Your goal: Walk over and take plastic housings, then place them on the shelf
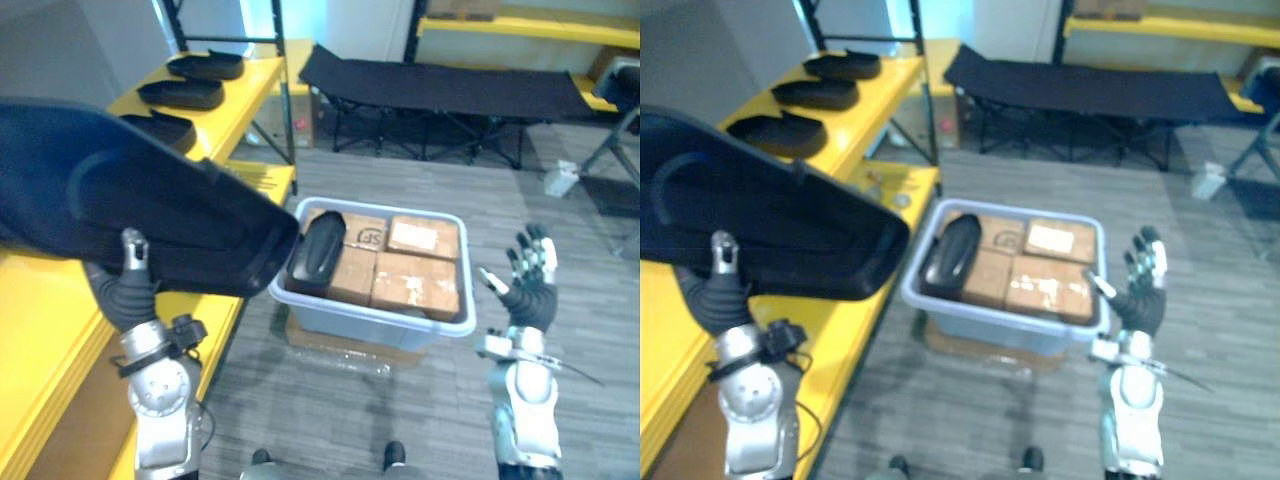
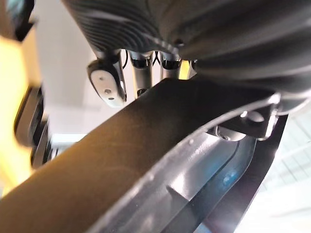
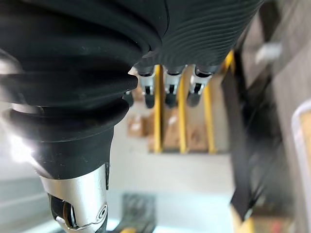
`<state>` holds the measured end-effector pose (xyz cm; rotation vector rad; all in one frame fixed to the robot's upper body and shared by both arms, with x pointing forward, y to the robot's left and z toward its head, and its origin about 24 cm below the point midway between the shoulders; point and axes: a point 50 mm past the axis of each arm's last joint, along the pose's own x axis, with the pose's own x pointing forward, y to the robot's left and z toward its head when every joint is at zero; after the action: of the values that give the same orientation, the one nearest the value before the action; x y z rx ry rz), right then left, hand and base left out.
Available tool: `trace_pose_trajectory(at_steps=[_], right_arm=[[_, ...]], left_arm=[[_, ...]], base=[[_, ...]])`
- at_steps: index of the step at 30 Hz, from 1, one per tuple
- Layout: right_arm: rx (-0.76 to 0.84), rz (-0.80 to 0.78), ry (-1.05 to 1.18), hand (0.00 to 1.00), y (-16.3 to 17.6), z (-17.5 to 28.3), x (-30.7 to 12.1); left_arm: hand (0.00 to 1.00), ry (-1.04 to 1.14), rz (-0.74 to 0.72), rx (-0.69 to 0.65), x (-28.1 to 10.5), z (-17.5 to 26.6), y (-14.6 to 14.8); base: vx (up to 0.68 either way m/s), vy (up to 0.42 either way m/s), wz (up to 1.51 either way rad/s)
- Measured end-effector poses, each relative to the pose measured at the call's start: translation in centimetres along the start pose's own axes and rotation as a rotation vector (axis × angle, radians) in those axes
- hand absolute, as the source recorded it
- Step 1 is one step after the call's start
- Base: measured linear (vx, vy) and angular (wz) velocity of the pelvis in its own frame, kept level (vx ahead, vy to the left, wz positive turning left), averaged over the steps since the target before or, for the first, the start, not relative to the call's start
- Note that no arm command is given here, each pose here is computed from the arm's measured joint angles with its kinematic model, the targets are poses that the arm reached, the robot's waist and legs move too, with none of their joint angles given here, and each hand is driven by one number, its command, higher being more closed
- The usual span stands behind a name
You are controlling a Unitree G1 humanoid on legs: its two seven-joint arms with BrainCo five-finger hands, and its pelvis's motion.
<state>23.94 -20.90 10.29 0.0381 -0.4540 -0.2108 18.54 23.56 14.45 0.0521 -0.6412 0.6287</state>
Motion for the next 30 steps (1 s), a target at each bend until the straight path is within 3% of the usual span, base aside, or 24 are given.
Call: trace_pose_trajectory(at_steps=[4,8,14,21,30], right_arm=[[0.071,0.144,0.013,0.00,3.6,-0.8,1.0],[0.109,0.187,0.066,0.00,5.5,-2.1,1.6],[0.096,0.286,0.090,0.00,8.6,-2.4,1.9],[0.032,0.332,0.142,0.00,8.0,-2.9,2.2],[-0.077,0.267,0.109,0.00,7.0,-2.5,2.5]], left_arm=[[1.00,-0.044,0.150,0.204,0.1,1.3,5.7],[1.00,-0.026,0.239,0.371,-0.9,2.2,9.8],[1.00,-0.006,0.317,0.452,-2.5,3.7,13.6],[1.00,-0.008,0.309,0.450,-2.8,3.8,13.8],[1.00,-0.038,0.241,0.407,-2.2,3.6,12.7]], base=[[0.06,-0.001,0.58],[0.05,0.014,0.54],[0.02,0.001,0.40],[0.01,-0.019,0.33],[-0.02,0.062,0.78]])
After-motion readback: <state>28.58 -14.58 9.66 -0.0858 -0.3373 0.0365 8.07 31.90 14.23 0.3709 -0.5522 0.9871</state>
